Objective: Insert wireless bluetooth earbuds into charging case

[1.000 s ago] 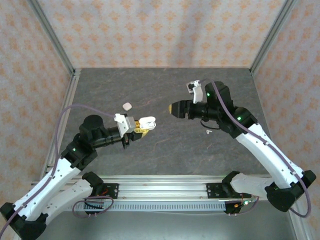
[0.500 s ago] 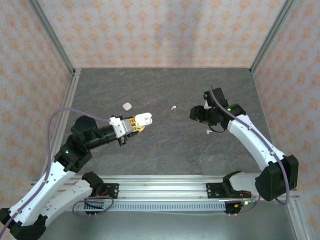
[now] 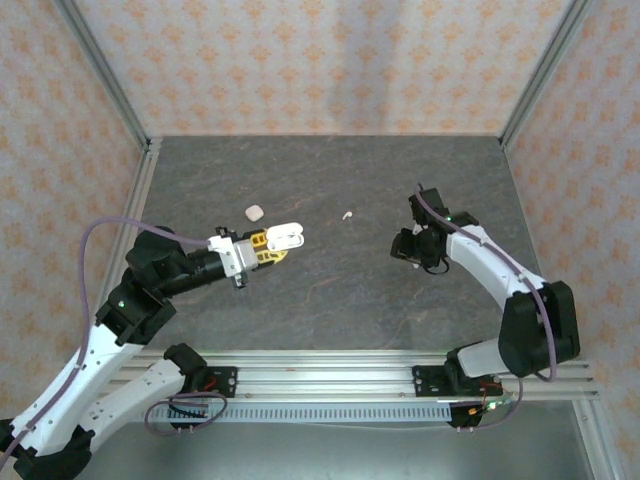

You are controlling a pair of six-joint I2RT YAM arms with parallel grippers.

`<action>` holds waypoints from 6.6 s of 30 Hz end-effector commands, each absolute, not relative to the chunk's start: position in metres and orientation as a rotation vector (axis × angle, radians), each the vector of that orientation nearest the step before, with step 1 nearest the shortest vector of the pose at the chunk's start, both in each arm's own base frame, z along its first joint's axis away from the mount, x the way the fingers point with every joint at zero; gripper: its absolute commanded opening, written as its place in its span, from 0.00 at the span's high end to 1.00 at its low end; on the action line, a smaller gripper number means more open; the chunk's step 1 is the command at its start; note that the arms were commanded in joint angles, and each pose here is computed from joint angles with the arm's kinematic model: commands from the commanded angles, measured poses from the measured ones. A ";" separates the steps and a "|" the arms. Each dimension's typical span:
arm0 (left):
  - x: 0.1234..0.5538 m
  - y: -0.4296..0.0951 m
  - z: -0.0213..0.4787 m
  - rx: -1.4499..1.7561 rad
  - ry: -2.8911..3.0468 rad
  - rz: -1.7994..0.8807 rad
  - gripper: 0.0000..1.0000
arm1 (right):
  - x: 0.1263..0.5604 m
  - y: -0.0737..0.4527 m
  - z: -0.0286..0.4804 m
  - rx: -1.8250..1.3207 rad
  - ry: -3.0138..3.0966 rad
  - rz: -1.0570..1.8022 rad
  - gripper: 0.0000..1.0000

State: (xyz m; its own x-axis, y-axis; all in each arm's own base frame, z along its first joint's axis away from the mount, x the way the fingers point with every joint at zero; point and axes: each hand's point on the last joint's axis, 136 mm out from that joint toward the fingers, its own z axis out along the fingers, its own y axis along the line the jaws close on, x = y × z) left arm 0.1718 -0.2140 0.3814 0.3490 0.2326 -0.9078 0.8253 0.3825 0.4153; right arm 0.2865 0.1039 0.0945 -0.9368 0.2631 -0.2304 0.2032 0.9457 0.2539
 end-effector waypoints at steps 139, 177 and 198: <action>0.216 -0.250 0.319 1.056 1.474 -0.785 1.00 | 0.163 0.319 0.392 -0.673 2.219 1.691 1.00; 0.237 -0.237 0.334 0.818 1.470 -0.748 1.00 | 0.205 0.352 0.376 -0.194 2.092 1.759 1.00; 0.243 -0.231 0.340 0.761 1.461 -0.717 1.00 | 0.211 0.349 0.354 -0.055 2.136 1.750 0.98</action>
